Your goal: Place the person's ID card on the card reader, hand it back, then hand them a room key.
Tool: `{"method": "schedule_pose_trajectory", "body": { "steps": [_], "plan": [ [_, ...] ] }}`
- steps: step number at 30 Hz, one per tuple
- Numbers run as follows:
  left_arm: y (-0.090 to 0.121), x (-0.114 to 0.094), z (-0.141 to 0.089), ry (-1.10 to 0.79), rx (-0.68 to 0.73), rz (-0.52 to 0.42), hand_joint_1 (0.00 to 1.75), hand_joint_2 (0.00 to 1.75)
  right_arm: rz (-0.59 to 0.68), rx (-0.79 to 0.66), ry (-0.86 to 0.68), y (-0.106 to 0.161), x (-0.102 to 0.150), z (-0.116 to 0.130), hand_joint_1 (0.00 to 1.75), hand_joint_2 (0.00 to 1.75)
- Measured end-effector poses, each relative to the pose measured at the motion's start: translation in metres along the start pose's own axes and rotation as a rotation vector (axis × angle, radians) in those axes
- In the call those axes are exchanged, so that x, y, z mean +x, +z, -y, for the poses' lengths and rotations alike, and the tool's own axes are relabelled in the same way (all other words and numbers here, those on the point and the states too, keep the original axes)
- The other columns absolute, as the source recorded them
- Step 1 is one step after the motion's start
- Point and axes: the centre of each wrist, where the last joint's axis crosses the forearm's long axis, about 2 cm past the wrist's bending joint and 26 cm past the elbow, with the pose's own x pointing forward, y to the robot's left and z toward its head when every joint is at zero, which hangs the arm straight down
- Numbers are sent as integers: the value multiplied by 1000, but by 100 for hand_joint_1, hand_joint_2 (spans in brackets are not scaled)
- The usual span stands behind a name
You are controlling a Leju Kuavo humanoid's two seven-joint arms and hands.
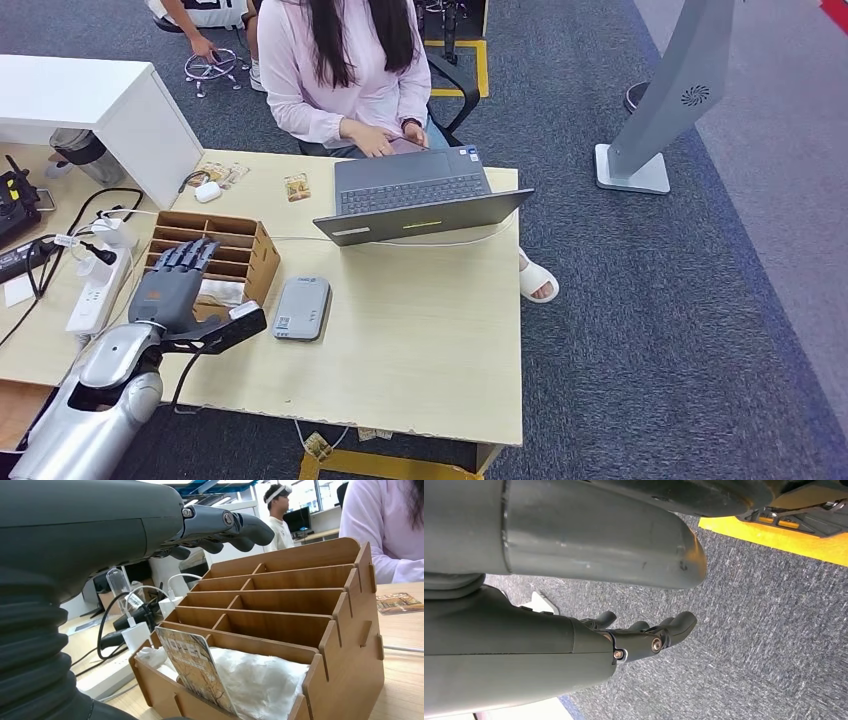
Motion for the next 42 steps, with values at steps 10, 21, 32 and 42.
{"method": "schedule_pose_trajectory", "body": {
  "steps": [10, 21, 32, 42],
  "plan": [
    [8, 1, 8, 1, -24, -6, 0, 175, 3, 0, -1, 0, 0, -1, 0, 0],
    [15, 3, 12, 4, -33, -3, 0, 175, 5, -2, -1, 0, 0, -1, 0, 0],
    [16, 5, 13, 10, -33, -2, 0, 175, 5, -2, -4, 0, 0, -1, 0, 0],
    [15, 4, 12, 6, -10, -23, 0, 175, 6, -2, -1, 0, 0, -1, 0, 0]
  ]
}}
